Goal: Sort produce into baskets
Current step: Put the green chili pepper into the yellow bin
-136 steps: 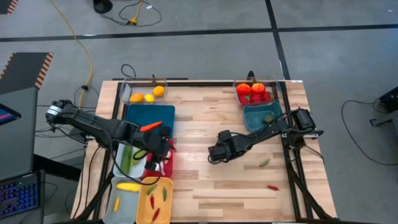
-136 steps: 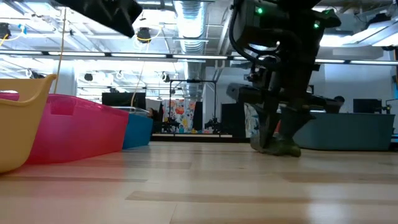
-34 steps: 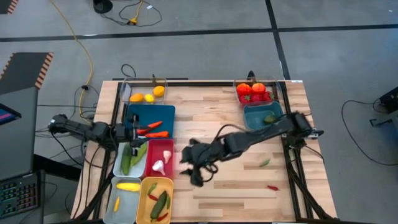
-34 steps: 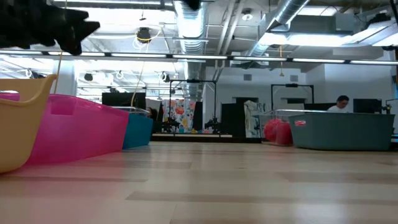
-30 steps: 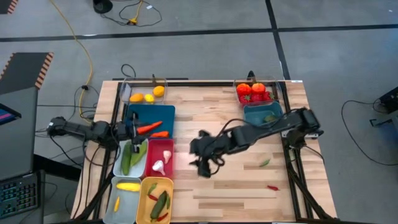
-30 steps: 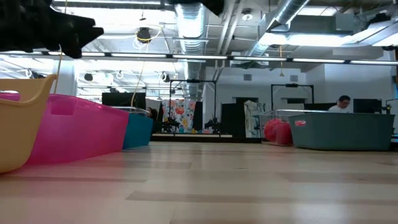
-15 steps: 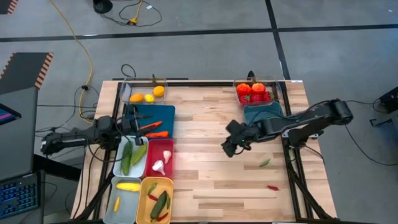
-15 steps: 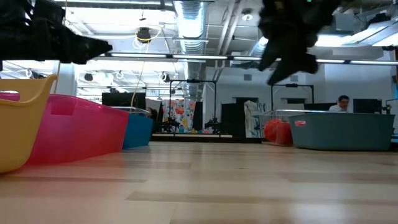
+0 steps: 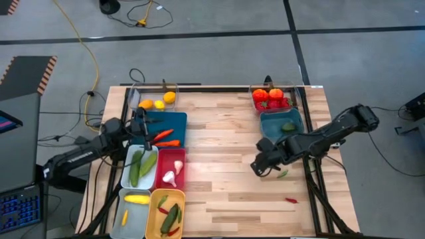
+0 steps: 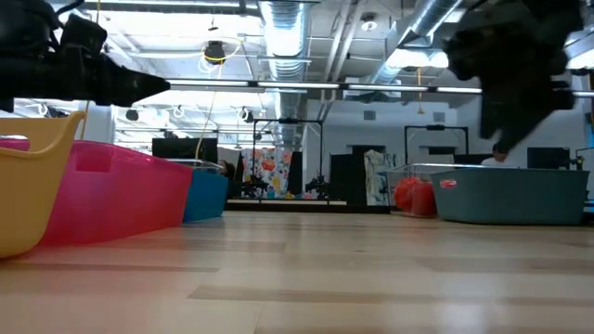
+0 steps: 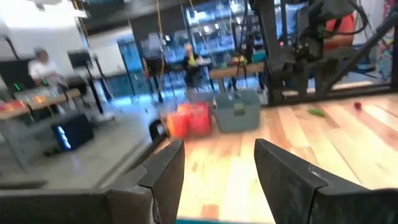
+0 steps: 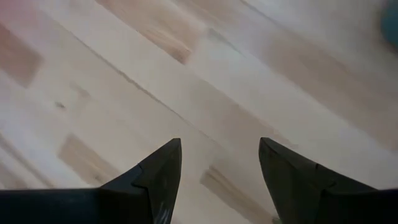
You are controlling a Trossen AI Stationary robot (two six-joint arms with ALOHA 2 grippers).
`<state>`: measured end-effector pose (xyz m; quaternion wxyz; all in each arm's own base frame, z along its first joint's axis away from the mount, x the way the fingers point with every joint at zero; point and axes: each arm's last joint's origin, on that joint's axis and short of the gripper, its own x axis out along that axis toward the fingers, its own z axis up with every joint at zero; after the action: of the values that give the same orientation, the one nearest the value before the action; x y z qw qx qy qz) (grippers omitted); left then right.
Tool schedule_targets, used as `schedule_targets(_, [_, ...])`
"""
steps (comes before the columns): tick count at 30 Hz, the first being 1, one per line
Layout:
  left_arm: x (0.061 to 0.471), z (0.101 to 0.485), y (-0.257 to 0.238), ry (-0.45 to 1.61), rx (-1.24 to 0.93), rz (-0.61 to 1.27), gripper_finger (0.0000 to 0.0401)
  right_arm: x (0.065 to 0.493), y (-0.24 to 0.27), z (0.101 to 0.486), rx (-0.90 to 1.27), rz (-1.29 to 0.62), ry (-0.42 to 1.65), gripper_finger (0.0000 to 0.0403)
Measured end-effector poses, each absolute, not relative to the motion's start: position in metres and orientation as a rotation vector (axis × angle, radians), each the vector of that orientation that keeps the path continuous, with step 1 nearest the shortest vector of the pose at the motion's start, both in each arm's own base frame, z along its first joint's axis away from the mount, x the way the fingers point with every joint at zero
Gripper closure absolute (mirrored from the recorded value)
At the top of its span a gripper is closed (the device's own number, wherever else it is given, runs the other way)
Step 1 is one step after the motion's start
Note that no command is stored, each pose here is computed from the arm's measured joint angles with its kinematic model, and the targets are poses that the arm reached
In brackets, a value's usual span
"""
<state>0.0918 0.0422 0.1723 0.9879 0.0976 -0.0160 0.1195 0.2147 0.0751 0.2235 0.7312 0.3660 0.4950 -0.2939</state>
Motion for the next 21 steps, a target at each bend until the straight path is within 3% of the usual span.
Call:
schedule_targets(5, [0.091,0.168,0.044,0.002,0.129,0.209,0.0219,0.207,0.086,0.212,0.825,-0.784,1.156,0.0164])
schedule_targets(12, [0.091,0.168,0.043,-0.003,0.125,0.171,0.0219,0.209,0.107,0.190,0.532,-0.621,1.315,0.0164])
schedule_targets(21, [0.091,0.168,0.043,-0.003,0.119,0.172,0.0219,0.205,0.129,0.162,0.340,-0.412,1.615,0.0164])
